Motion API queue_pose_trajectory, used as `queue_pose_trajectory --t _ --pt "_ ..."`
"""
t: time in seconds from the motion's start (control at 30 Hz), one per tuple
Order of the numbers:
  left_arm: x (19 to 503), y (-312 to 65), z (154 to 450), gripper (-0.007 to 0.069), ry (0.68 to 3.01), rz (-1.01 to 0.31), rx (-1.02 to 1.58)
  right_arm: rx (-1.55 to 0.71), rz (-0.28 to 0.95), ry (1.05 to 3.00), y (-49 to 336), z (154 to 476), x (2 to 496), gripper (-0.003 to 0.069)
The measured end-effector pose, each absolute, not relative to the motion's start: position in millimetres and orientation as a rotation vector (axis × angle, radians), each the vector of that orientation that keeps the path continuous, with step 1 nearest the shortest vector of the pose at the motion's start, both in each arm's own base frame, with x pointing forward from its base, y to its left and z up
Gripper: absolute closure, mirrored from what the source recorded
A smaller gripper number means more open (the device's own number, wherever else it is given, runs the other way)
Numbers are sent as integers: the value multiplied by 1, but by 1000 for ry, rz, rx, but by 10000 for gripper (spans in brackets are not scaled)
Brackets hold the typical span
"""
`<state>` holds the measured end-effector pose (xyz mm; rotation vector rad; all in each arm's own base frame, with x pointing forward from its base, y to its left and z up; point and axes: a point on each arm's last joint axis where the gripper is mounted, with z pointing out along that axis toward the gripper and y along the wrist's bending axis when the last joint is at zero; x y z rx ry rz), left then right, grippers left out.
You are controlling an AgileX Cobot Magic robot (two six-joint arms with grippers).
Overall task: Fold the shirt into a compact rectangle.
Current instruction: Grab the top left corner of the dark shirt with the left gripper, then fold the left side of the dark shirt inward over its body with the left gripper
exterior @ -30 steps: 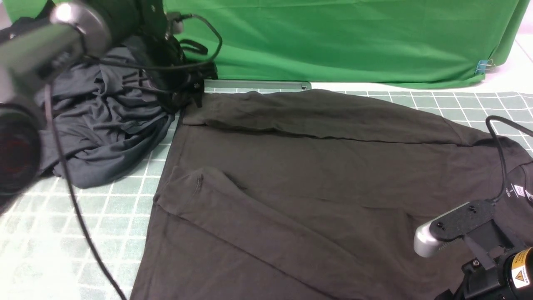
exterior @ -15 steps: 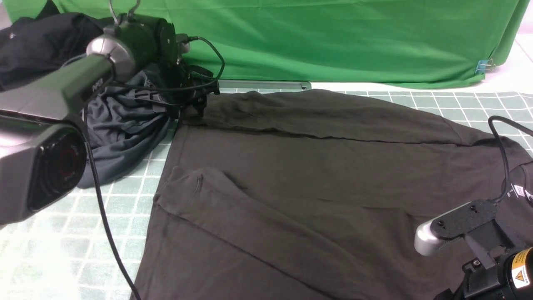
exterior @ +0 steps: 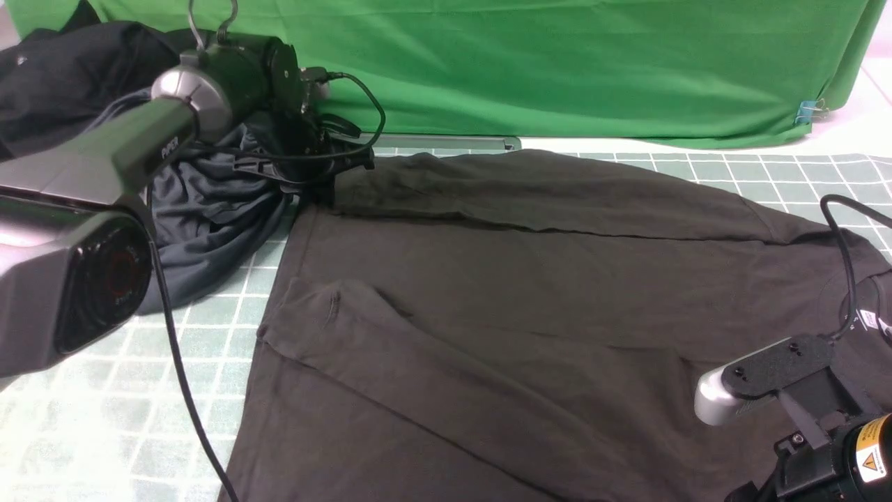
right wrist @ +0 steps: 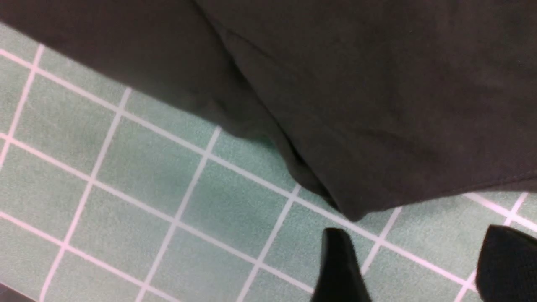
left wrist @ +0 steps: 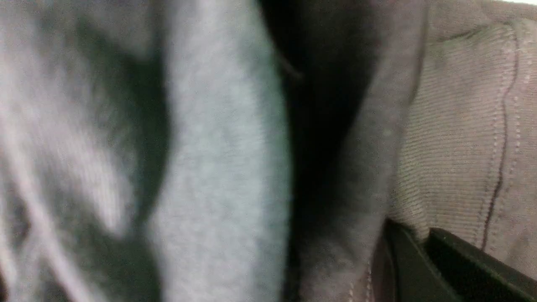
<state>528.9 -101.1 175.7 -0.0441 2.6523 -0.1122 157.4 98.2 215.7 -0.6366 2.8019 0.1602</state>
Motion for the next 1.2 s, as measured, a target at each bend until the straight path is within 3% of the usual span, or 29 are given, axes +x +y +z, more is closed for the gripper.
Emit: queue_pose_trajectory --t 0.3,0.77,1.2 --pt "508 -117 235 603 2698 -165 41 -625 162 2805 98 216 157 241" --pt "463 -119 291 603 2731 -311 70 -600 166 2804 98 216 158 241" --pt "383 -102 280 603 2933 -188 26 -622 134 2786 97 216 159 241"
